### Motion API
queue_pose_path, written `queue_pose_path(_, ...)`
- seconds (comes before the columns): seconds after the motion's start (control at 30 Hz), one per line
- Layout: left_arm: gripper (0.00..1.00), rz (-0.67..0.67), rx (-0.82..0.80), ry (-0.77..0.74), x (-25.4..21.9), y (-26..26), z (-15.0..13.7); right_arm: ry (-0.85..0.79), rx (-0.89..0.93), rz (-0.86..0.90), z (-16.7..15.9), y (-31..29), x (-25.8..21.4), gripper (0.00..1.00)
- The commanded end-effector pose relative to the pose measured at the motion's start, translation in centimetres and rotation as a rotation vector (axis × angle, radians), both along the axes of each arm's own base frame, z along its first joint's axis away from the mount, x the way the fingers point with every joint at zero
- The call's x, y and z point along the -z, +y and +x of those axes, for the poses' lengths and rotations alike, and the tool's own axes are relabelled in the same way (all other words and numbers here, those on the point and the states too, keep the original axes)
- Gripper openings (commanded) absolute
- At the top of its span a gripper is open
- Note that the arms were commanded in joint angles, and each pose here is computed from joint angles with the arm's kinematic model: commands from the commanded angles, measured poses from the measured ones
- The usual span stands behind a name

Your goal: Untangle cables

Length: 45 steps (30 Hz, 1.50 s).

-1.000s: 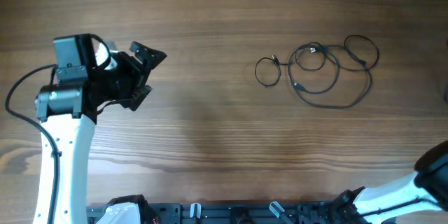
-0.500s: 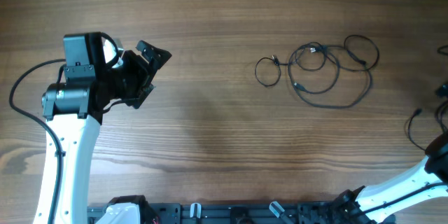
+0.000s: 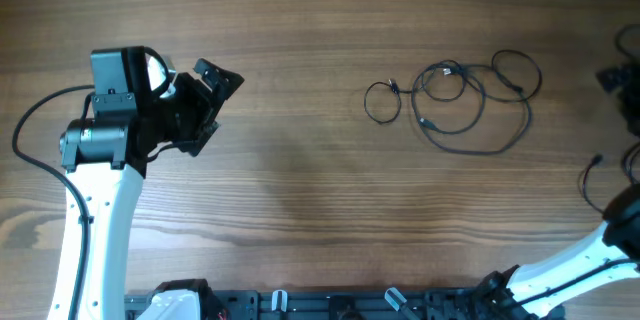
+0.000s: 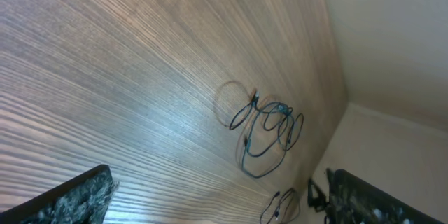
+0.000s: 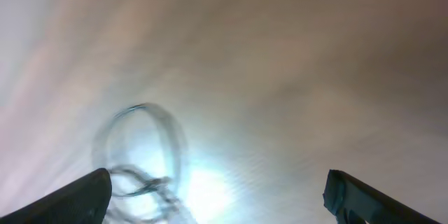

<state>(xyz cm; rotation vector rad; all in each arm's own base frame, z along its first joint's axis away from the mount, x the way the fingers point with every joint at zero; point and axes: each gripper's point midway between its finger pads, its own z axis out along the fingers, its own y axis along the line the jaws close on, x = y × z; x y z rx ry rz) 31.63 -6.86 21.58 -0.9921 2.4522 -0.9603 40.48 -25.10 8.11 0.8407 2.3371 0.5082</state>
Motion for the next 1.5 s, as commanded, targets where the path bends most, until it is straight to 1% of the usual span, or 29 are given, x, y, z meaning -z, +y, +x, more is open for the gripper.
queue_pose_path(0.0, 1.00, 0.045, -0.004, -0.027, -0.5, 0.5, 0.1, 0.089, -0.100, -0.093, 2.0, 5.7, 1.4, 1.00)
queue_pose_path(0.13, 1.00, 0.047, -0.005, -0.019, -0.4, 0.5, 0.0, 0.228, -0.137, -0.312, 3.6, 8.2, 4.0, 1.00)
queue_pose_path(0.17, 1.00, 0.046, -0.005, -0.008, -0.3, 0.5, -0.2, 0.255, -0.195, -0.349, 4.6, 10.9, 5.3, 1.00)
queue_pose_path(0.37, 1.00, 0.046, -0.005, 0.013, 0.0, 0.5, -0.6, 0.309, -0.283, -0.255, 5.2, 17.3, 9.4, 1.00)
queue_pose_path(0.5, 1.00, 0.046, -0.004, 0.022, 0.1, 0.5, -0.8, 0.272, -0.470, -0.066, 5.2, 25.1, 10.9, 0.98)
queue_pose_path(0.57, 1.00, 0.046, -0.005, 0.022, 0.1, 0.5, -0.8, 0.256, -0.568, 0.015, 4.6, 29.4, 10.5, 0.97)
queue_pose_path(0.67, 1.00, 0.103, -0.043, 0.027, 0.6, 1.6, -0.6, 0.232, -0.747, 0.078, 3.2, 36.0, 9.8, 0.97)
queue_pose_path(0.73, 1.00, 0.133, -0.062, 0.032, 0.8, 2.1, -0.6, 0.242, -0.844, 0.073, 1.8, 39.9, 9.8, 0.97)
queue_pose_path(0.87, 1.00, 0.133, -0.061, 0.035, 0.8, 2.1, -0.6, 0.226, -1.050, 0.051, -1.5, 48.0, 9.6, 0.99)
queue_pose_path(0.97, 1.00, 0.133, -0.061, 0.035, 0.8, 2.1, -0.6, 0.185, -1.135, 0.012, -2.8, 51.8, 9.4, 1.00)
queue_pose_path(1.03, 1.00, 0.132, -0.061, 0.036, 0.9, 2.1, -0.7, 0.165, -1.128, -0.007, -2.2, 52.5, 8.4, 1.00)
queue_pose_path(1.1, 1.00, 0.132, -0.060, 0.050, 1.0, 2.1, -0.9, 0.136, -1.092, 0.002, -1.0, 52.5, 6.4, 1.00)
queue_pose_path(1.23, 1.00, 0.132, -0.059, 0.065, 1.2, 2.1, -1.2, -0.020, -1.007, -0.037, 2.7, 50.1, -0.7, 1.00)
queue_pose_path(1.33, 1.00, 0.132, -0.059, 0.064, 1.2, 2.1, -1.2, -0.065, -0.764, -0.164, 5.2, 44.5, -5.6, 1.00)
queue_pose_path(1.4, 1.00, 0.133, -0.061, 0.064, 1.2, 2.1, -1.2, -0.056, -0.585, -0.253, 6.0, 40.4, -7.8, 1.00)
queue_pose_path(1.47, 1.00, 0.150, -0.071, 0.064, 1.3, 2.5, -1.1, -0.032, -0.484, -0.325, 6.1, 37.1, -8.5, 1.00)
